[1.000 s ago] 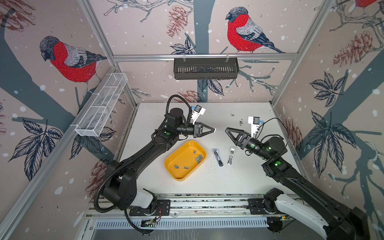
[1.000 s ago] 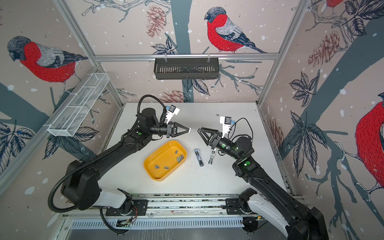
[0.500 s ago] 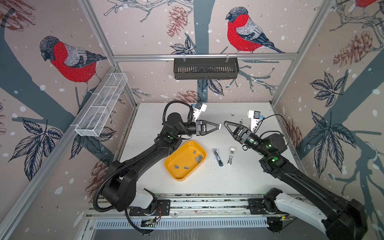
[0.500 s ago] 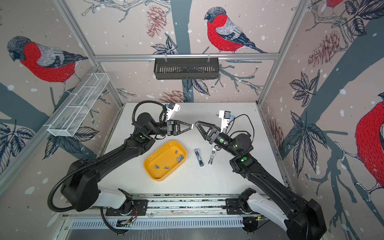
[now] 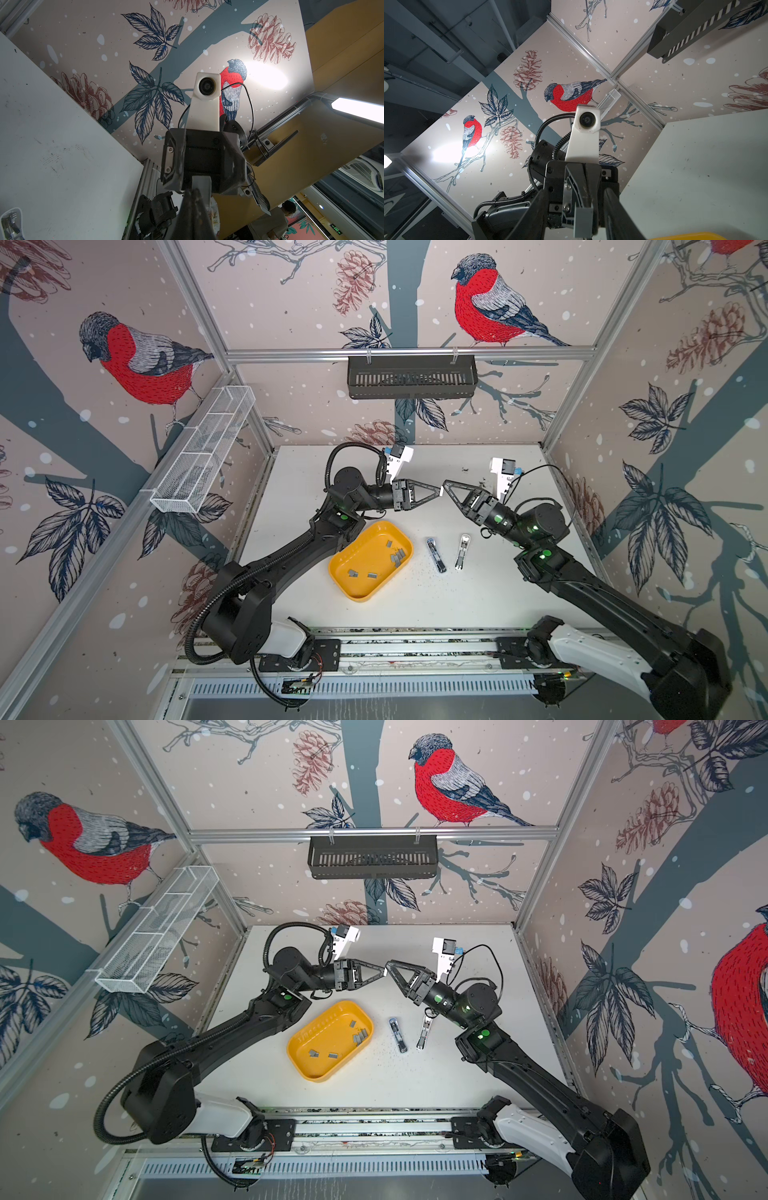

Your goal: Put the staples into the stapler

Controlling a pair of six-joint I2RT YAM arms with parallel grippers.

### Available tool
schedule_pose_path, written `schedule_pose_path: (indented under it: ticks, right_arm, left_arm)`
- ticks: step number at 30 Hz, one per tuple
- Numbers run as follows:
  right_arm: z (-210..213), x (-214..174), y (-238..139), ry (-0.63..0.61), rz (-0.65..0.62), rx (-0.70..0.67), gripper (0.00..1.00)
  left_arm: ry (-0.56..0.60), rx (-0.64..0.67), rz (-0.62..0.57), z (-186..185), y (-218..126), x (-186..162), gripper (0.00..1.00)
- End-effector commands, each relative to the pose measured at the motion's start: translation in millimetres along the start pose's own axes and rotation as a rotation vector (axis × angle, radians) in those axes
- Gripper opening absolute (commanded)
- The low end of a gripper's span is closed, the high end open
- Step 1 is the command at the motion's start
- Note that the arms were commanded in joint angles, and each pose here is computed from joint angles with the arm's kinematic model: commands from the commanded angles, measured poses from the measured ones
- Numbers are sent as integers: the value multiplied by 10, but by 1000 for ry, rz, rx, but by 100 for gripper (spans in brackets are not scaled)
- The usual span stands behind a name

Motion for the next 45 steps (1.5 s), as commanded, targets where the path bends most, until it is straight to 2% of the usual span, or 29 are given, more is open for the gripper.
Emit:
schedule_pose_path:
  ticks: [1,14,26,45]
  right_arm:
    - [101,56,18,-27,-16,34,43]
    - [69,6,75,-21,4,27,37]
    - [39,-28,81,-25,15,13,27]
    - [-36,-61,61,-28,23,-20,22]
  left_arm:
    - [35,-22,0,-83,5,21,0]
    - [30,-21,18,-101,5,-16,0]
    - [31,-20,27,-119,13,-36,0]
    - [42,-11,35,-123,11,-52,0]
Point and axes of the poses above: each gripper's point midway between its finger pads, its own y axis out along the fingers, its own z axis along the line the jaws close on, x = y × z, the point moved 1 cm from there along -y, back along the fingers
